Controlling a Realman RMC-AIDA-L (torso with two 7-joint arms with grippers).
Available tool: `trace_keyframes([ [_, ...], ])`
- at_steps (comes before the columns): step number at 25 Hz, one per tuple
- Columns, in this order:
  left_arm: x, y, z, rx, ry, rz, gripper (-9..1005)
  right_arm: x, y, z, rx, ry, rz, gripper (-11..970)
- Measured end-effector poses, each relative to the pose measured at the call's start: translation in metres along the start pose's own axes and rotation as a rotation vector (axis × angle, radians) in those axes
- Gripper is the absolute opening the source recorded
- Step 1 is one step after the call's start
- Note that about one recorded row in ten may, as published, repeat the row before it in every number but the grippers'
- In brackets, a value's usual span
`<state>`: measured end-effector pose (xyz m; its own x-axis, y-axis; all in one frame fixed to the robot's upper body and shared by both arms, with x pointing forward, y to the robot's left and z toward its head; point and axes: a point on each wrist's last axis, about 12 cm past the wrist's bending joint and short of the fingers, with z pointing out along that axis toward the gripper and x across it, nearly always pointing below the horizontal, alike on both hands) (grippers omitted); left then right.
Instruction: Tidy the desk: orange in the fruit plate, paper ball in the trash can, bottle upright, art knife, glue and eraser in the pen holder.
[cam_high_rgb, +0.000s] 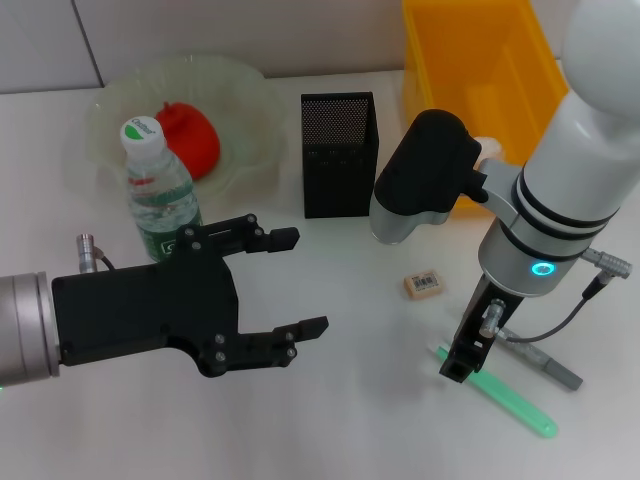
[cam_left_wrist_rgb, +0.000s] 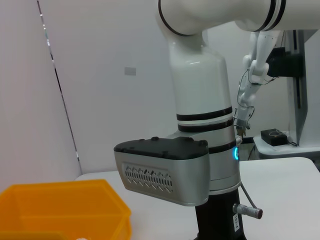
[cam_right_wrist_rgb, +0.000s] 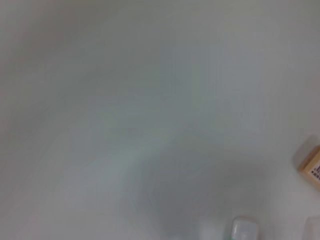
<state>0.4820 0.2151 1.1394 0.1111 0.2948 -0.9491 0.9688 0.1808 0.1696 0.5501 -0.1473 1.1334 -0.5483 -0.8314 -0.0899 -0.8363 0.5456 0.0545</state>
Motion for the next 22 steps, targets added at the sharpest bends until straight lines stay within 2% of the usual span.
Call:
trace_keyframes([
  [11, -0.0002, -0.0003, -0.0002, 0.001, 0.000, 0.001, 784, -0.0007, -0.0001, -0.0002, 0.002, -0.002, 0.003, 339],
  [22, 0.0000, -0.0015, -0.0006, 0.006, -0.002, 0.012, 784, 0.0008, 0.0001, 0.0010, -0.001, 0.001, 0.011, 336],
])
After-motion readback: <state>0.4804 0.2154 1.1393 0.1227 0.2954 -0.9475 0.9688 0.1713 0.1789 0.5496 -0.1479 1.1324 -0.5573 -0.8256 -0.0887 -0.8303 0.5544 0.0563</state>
